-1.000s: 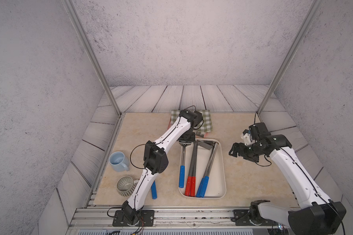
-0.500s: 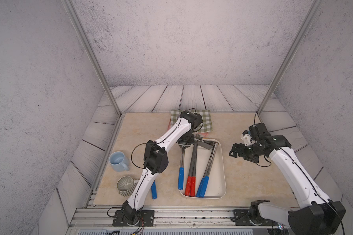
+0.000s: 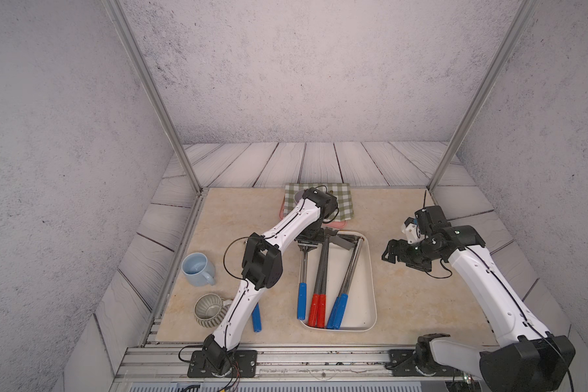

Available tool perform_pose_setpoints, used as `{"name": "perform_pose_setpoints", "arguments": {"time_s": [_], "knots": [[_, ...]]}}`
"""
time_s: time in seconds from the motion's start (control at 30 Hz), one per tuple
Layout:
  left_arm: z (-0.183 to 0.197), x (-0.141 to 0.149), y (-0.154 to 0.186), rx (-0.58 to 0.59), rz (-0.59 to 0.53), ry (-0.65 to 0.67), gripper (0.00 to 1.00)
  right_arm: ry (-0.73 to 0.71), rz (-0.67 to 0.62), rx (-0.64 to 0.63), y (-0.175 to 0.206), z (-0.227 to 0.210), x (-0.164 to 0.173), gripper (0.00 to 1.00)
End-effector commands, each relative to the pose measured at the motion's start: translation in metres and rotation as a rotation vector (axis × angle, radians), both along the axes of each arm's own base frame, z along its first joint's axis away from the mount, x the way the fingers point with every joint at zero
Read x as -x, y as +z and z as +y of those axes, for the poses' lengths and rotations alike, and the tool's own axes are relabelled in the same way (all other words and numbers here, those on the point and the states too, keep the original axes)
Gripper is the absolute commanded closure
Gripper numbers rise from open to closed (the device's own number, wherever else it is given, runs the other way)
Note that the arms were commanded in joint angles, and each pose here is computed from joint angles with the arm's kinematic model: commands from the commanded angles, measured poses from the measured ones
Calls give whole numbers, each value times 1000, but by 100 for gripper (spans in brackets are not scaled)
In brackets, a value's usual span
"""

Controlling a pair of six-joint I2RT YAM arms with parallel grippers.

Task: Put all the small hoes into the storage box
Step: Place the hoe in the storage box.

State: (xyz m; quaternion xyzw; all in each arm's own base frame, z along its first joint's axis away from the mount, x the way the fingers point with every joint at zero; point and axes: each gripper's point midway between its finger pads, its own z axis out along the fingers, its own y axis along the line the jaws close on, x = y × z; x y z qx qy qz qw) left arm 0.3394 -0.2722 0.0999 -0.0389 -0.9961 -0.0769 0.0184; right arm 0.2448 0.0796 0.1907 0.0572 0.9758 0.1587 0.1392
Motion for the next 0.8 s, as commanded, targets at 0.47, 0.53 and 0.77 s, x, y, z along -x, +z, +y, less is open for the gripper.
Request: {"name": "perform_pose_setpoints", "arguments": {"time_s": [0.47,0.53,0.77], "knots": [[-8,24,-4,-7,95,11,100,5,18,1,-7,-1,1,11],[-12,25,-6,-4,97,2,100,5,18,-2,-8,0,1,11],[-20,30,-12,1,109,-15,100,4,24,-6,-9,0,1,11]]}}
